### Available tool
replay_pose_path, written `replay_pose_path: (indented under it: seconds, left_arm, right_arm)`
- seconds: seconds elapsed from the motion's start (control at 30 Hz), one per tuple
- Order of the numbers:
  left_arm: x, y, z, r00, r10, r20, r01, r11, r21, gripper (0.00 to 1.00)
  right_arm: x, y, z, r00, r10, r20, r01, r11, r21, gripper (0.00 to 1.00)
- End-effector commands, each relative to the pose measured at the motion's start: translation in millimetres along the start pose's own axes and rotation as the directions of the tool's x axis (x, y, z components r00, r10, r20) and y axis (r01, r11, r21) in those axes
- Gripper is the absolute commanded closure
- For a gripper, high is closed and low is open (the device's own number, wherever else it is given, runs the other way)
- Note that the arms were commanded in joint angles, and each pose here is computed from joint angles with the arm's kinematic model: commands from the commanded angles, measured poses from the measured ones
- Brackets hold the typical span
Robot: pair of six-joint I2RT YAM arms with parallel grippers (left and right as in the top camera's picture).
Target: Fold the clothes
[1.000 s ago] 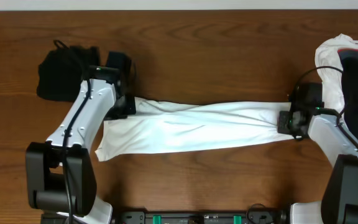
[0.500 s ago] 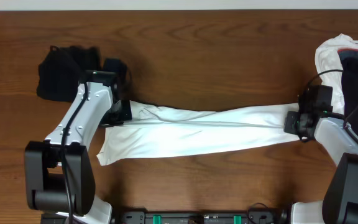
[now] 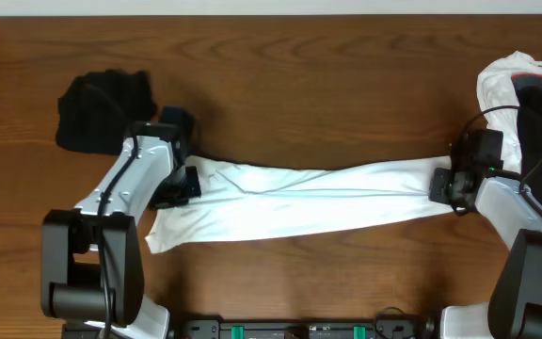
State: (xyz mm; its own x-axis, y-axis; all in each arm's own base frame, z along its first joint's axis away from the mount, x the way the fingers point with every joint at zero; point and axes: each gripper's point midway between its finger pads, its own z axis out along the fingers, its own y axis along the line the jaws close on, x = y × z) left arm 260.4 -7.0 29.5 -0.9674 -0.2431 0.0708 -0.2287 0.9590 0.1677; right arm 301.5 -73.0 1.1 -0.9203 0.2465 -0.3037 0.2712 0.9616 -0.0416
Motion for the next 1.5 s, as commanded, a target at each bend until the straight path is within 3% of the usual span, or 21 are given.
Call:
replay_pose_path:
  seconds: [0.0, 0.73, 0.8, 0.83, 0.93, 1.0, 1.17, 1.47]
  left_arm:
    - [6, 11, 5, 0.999, -0.035, -0.008, 0.035, 0.999, -0.039, 0.94]
    - [22, 6, 13, 0.997, -0.036, -0.065, 0.036, 0.999, -0.005, 0.93]
    - [25, 7, 15, 0.997, -0.035, -0.074, 0.035, 0.999, -0.009, 0.88]
    - [27, 7, 16, 0.996, -0.035, -0.080, 0.034, 0.999, -0.007, 0.77]
    - [29, 3, 17, 0.995, -0.034, -0.093, 0.035, 0.999, 0.012, 0.59]
    - [29, 4, 17, 0.995, -0.033, -0.093, 0.034, 0.999, 0.012, 0.56]
    - [19, 1, 6, 0.998, -0.038, -0.056, 0.039, 0.999, 0.026, 0.56]
    - [-21, -5, -61, 0.983, -0.076, 0.169, 0.054, 0.990, 0.131, 0.55]
  right_arm:
    - [6, -6, 3, 1.000, 0.014, -0.021, -0.014, 1.000, 0.002, 0.99]
    - [16, -7, 3, 0.998, 0.012, -0.065, -0.012, 1.000, 0.005, 0.98]
    - [17, -7, 3, 0.998, 0.012, -0.070, -0.011, 1.000, 0.006, 0.90]
    - [18, -7, 3, 0.997, 0.012, -0.072, -0.011, 1.000, 0.006, 0.83]
    - [21, -7, 2, 0.997, 0.012, -0.082, -0.011, 1.000, 0.006, 0.45]
    - [20, -7, 2, 0.997, 0.011, -0.081, -0.011, 1.000, 0.006, 0.41]
    - [5, -2, -10, 0.997, 0.011, -0.078, -0.013, 1.000, -0.027, 0.41]
    - [-44, 37, -61, 0.999, -0.015, -0.048, 0.005, 0.976, -0.216, 0.43]
